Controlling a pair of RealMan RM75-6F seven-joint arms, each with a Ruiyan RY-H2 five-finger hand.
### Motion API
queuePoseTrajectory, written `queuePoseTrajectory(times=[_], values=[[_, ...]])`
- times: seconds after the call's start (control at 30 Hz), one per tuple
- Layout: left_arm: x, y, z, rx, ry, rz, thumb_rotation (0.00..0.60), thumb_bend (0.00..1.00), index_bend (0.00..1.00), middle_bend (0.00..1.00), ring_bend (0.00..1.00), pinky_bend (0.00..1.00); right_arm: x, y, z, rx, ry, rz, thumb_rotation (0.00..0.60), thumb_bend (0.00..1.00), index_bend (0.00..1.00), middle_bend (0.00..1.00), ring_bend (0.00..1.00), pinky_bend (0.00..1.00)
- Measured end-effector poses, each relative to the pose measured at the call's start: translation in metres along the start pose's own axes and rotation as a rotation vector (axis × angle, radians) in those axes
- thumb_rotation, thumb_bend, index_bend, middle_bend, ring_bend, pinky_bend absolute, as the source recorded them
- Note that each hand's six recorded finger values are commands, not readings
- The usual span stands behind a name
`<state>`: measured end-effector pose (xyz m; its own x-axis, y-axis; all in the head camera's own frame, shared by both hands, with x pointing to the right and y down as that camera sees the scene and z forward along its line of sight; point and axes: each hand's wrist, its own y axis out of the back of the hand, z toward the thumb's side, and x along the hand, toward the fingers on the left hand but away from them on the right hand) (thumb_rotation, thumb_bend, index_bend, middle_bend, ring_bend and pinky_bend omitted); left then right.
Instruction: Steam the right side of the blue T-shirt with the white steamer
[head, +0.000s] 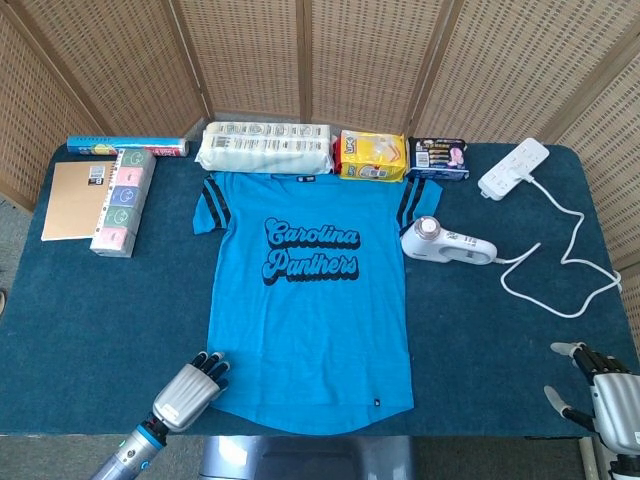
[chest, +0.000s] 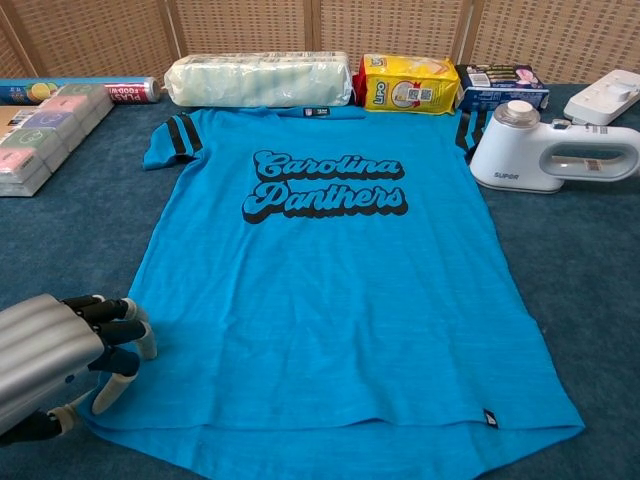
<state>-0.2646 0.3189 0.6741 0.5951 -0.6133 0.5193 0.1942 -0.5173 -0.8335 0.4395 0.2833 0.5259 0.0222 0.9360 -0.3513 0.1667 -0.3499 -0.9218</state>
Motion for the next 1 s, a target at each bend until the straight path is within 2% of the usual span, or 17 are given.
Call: queuePoseTrajectory(times=[0.17,0.5,0.73,1.0], values=[[0.008,0.007,-0.003,-0.007,0.020,0.020,0.598,0.45,0.68,0.49,0.32,0.32,-0.002,0.001,0.000,0.001,0.000,-0.003,0.569,0.28,0.32,0.37,0.46,0.47],[0.020,0.021,-0.008,-0.091,0.044,0.058,0.596,0.45,0.67,0.51,0.35,0.32,-0.017,0.002,0.010,-0.011,0.030,-0.003,0.568,0.28,0.32,0.37,0.46,0.46],[0.026,0.026,-0.012,-0.189,0.064,0.058,0.598,0.47,0.67,0.51,0.36,0.33,-0.047,0.006,0.034,-0.088,0.109,-0.003,0.571,0.28,0.30,0.37,0.46,0.47],[0.034,0.031,-0.009,-0.228,0.063,0.063,0.599,0.47,0.67,0.51,0.36,0.34,-0.090,0.008,0.067,-0.152,0.202,0.020,0.571,0.28,0.30,0.37,0.45,0.47]])
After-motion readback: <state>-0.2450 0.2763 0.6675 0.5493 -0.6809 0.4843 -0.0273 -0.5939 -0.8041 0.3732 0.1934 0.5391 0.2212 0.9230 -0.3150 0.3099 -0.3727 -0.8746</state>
